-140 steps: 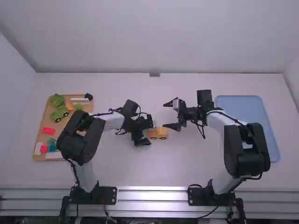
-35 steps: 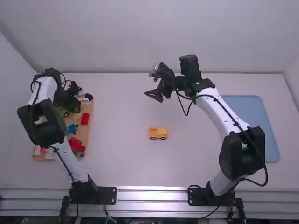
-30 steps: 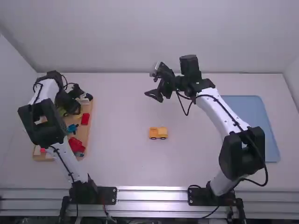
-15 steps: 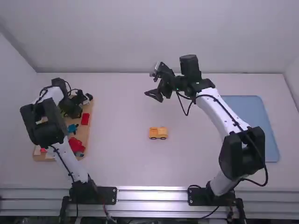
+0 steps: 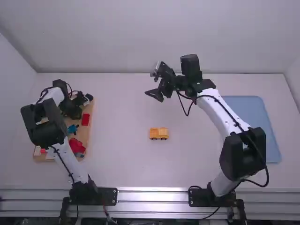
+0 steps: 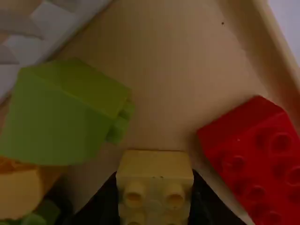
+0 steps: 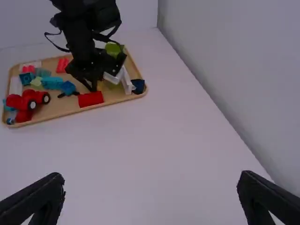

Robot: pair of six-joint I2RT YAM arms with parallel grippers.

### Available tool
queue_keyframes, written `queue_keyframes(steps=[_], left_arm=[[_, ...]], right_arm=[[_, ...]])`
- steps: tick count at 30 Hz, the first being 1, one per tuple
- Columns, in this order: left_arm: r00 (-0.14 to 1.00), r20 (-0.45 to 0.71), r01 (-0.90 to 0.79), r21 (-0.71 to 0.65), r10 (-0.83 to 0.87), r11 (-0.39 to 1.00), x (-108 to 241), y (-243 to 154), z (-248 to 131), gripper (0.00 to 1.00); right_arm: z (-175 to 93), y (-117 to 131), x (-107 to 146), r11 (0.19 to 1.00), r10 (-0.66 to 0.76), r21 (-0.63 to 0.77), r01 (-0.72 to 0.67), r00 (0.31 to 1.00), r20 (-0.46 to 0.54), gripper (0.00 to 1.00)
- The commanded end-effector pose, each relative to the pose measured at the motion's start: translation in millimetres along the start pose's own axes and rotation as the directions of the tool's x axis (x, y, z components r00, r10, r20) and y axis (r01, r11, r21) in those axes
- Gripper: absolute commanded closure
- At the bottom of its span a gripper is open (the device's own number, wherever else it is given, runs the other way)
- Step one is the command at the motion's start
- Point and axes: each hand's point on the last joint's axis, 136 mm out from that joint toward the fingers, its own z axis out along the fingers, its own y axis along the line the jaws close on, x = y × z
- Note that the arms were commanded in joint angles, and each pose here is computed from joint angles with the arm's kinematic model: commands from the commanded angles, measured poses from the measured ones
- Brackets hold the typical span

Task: Assemble lego blocks to make yellow taxi

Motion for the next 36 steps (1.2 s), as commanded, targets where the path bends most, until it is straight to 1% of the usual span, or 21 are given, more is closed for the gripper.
queue_keyframes(steps=[1,2,4,5,7,9,12,14,18,20,21,22,23,26,28,29,30,32,33,36], left_arm=[[0.994,0.023,0.106,-0.032,-0.105,0.994,-14.8,15.3,-21.8,0.72],[0.994,0.024,0.111,-0.031,-0.111,0.993,-15.4,15.7,-23.4,0.72],[0.981,0.038,0.19,-0.011,-0.19,0.982,-23.8,18.0,-47.8,0.82],[0.972,0.065,0.223,0.027,-0.225,0.974,-30.4,15.7,-62.9,0.89],[0.967,0.108,0.221,0.09,-0.23,0.971,-42.1,6.5,-78.2,0.96],[0.958,0.187,0.186,0.16,-0.215,0.969,-59.1,-7.6,-96.9,0.98],[0.949,0.259,0.13,0.191,-0.177,0.973,-70.9,-21.8,-107.5,0.98],[0.95,0.265,0.12,0.184,-0.167,0.976,-72.6,-29.7,-107.9,0.98],[0.962,0.252,0.066,0.158,-0.105,0.985,-75.9,-63.8,-102.3,0.98],[0.962,0.272,-0.001,0.144,-0.038,0.99,-82.7,-91.4,-101.7,0.98],[0.96,0.277,-0.012,0.14,-0.027,0.99,-84.4,-95.4,-102.0,0.98],[0.956,0.294,-0.053,0.126,0.014,0.991,-90.7,-109.5,-102.5,0.98],[0.94,0.311,-0.184,0.106,0.143,0.977,-97.3,-137.7,-104.0,0.98],[0.876,0.328,-0.4,0.083,0.354,0.913,-107.1,-182.9,-102.9,0.98],[0.797,0.328,-0.559,0.078,0.508,0.826,-114.8,-222.5,-97.3,0.98],[0.784,0.328,-0.579,0.079,0.527,0.812,-115.8,-228.7,-96.5,0.98],[0.734,0.32,-0.651,0.082,0.598,0.755,-117.8,-253.9,-92.5,0.98],[0.693,0.29,-0.703,0.068,0.66,0.708,-120.6,-277.9,-84.7,0.98],[0.686,0.289,-0.71,0.064,0.668,0.701,-121.4,-281.4,-83.4,0.98],[0.617,0.269,-0.772,0.026,0.739,0.635,-124.7,-309.3,-69.8,0.98]], right_arm=[[-6.7,-5.1,-7.0,1.0,-0.012,0.017,0.012,1.0,0.016,0.01],[-6.7,-5.1,-7.1,1.0,-0.013,0.017,0.013,1.0,0.017,0.01],[-6.7,-5.2,-7.5,1.0,-0.013,0.017,0.013,1.0,0.018,0.01],[-7.1,-5.7,-7.2,1.0,-0.014,0.018,0.013,1.0,0.018,0.01],[-9.5,-8.8,-6.1,1.0,-0.01,0.026,0.009,1.0,0.018,0.01],[-10.1,-10.4,-7.0,1.0,0.001,0.031,-0.002,1.0,0.022,0.01],[-10.2,-12.1,-9.9,0.999,0.021,0.036,-0.022,0.999,0.033,0.01],[-12.1,-14.8,-9.9,0.999,0.026,0.042,-0.027,0.999,0.037,0.01],[-16.0,-20.1,-8.3,0.998,0.029,0.056,-0.031,0.999,0.038,0.01],[-16.0,-19.9,-8.1,0.998,0.029,0.055,-0.031,0.999,0.037,0.01],[-16.0,-19.7,-8.1,0.998,0.03,0.054,-0.032,0.999,0.037,0.01],[-16.1,-19.3,-7.7,0.998,0.032,0.052,-0.034,0.999,0.036,0.01],[-17.4,-20.3,-6.2,0.998,0.039,0.054,-0.04,0.999,0.034,0.01],[-19.5,-22.0,-3.5,0.997,0.049,0.056,-0.05,0.998,0.029,0.01],[-19.4,-20.5,-1.7,0.997,0.058,0.05,-0.059,0.998,0.023,0.01],[-19.4,-20.2,-1.2,0.997,0.06,0.049,-0.061,0.998,0.021,0.01],[-19.5,-19.7,0.1,0.997,0.066,0.048,-0.067,0.998,0.017,0.01],[-21.8,-20.7,3.6,0.995,0.081,0.049,-0.081,0.997,0.008,0.01],[-22.2,-20.9,4.3,0.995,0.084,0.049,-0.084,0.996,0.007,0.01],[-23.1,-13.8,2.5,0.996,0.092,0.006,-0.092,0.996,0.022,0.01]])
